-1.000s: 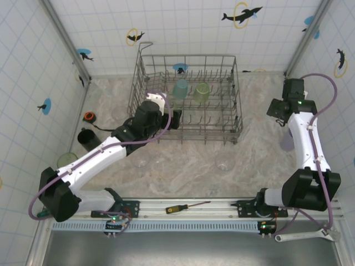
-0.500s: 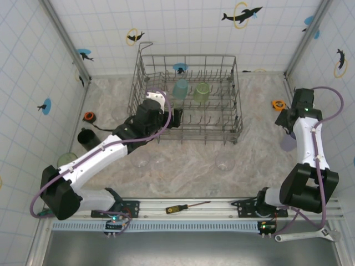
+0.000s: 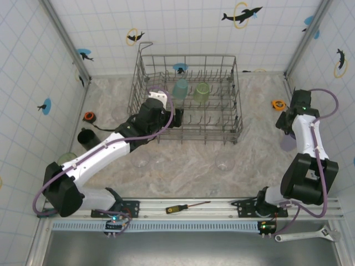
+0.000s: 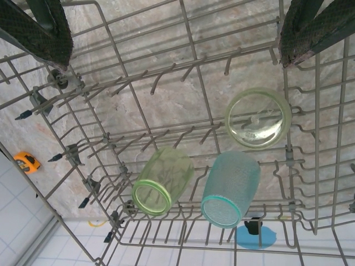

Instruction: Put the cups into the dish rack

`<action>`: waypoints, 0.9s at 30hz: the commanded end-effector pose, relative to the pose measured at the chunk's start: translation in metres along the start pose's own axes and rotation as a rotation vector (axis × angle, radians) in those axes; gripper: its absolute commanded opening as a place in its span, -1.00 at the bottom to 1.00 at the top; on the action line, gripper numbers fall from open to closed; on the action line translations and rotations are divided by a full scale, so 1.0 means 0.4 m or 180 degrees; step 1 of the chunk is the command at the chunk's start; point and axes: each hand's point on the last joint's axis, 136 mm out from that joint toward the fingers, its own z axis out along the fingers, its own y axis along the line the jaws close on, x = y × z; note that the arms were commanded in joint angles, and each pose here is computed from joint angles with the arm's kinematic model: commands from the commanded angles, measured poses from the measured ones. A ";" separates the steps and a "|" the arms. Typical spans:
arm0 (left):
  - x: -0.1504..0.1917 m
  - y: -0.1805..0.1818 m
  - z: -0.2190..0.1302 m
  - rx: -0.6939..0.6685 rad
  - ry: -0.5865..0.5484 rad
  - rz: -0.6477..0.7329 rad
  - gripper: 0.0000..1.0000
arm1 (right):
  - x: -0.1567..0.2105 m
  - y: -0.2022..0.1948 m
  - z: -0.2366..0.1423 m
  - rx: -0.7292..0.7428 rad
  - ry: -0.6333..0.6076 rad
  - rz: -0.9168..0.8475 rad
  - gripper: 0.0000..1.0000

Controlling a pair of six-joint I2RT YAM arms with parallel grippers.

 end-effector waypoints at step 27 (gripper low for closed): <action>-0.046 -0.015 -0.024 0.0029 -0.0102 -0.0026 0.95 | -0.116 0.084 -0.139 -0.0627 -0.0474 0.0068 -1.00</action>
